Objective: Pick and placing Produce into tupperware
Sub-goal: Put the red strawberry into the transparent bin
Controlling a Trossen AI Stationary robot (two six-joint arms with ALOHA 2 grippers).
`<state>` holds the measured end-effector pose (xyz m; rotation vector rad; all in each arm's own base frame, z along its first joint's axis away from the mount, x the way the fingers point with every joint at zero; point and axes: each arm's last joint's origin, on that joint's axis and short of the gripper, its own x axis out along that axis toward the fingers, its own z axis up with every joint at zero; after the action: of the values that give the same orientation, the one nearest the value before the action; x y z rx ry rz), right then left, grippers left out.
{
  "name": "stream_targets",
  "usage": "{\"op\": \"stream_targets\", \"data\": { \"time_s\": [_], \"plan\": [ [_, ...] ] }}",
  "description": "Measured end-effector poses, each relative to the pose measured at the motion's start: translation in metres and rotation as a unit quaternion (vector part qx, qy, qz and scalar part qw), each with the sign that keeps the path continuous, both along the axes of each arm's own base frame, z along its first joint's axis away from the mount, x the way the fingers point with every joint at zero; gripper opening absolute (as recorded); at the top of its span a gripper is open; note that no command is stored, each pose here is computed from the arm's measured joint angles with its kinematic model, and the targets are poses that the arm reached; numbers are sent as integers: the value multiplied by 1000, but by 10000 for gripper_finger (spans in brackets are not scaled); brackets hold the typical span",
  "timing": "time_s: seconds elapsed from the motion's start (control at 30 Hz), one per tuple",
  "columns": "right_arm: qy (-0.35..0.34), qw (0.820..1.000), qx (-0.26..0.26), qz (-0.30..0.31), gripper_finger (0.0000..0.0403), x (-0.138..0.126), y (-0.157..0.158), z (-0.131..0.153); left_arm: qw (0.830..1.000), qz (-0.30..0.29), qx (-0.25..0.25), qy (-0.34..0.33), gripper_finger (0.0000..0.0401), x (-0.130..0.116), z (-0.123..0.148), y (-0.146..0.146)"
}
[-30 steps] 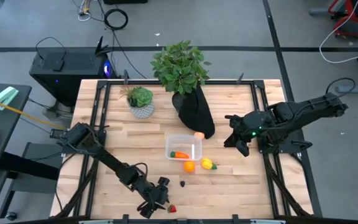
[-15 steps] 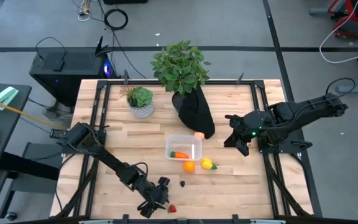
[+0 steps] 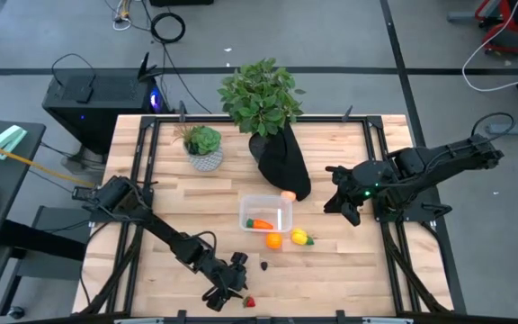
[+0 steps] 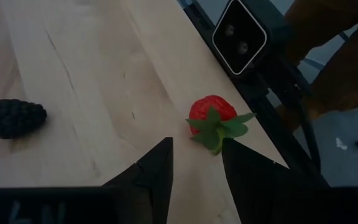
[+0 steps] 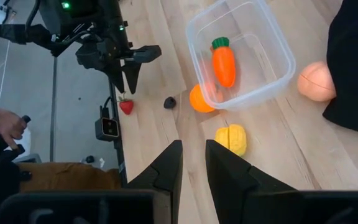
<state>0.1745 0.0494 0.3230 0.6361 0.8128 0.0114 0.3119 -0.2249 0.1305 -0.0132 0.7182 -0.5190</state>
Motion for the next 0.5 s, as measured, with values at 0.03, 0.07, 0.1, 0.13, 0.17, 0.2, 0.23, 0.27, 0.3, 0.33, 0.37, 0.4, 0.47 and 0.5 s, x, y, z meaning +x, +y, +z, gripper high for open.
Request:
{"op": "stream_targets", "data": {
  "time_s": [0.03, 0.07, 0.1, 0.13, 0.17, 0.2, 0.23, 0.27, 0.3, 0.33, 0.37, 0.4, 0.47, 0.5],
  "plan": [
    [0, 1000, 0, 0, 78, 0, 0, 0, 1000, 0, 0, 0, 147, 0, 0, 0],
    [0, 1000, 0, 0, 78, 0, 0, 0, 1000, 0, 0, 0, 148, 0, 0, 0],
    [0, 1000, 0, 0, 78, 0, 0, 0, 1000, -2, -1, 1, 149, 0, 0, 0],
    [0, 1000, 0, 0, 78, 0, 0, 0, 1000, -5, -4, 2, 149, 0, 0, -1],
    [0, 1000, 0, 0, 78, 0, 0, 0, 1000, -9, -6, 3, 150, 0, 0, -1],
    [0, 1000, 0, 0, 78, 0, 0, 0, 1000, -11, -9, 3, 150, 0, 0, -1],
    [0, 1000, 0, 0, 78, 0, 0, 0, 1000, -13, -10, 3, 150, 0, 1, -1],
    [0, 1000, 0, 0, 78, 0, 0, 0, 1000, -14, -12, 2, 150, 0, 1, -1],
    [0, 1000, 0, 0, 78, 0, 0, 0, 1000, -15, -13, 2, 149, 0, 1, -2],
    [0, 1000, 0, 0, 78, 0, 0, 0, 1000, -14, -14, 2, 147, 0, 1, -2],
    [0, 1000, 0, 0, 78, 0, 0, 0, 1000, -14, -15, 3, 146, 0, 1, -2],
    [0, 1000, 0, 0, 78, 0, 0, 0, 1000, -14, -15, 3, 144, 0, 1, -2],
    [0, 1000, 0, 0, 78, 0, 0, 0, 1000, -18, -17, 4, 141, 0, 1, -2],
    [0, 1000, 0, 0, 78, 0, 0, 0, 1000, -21, -18, 5, 140, 0, 1, -2]
  ]
}}
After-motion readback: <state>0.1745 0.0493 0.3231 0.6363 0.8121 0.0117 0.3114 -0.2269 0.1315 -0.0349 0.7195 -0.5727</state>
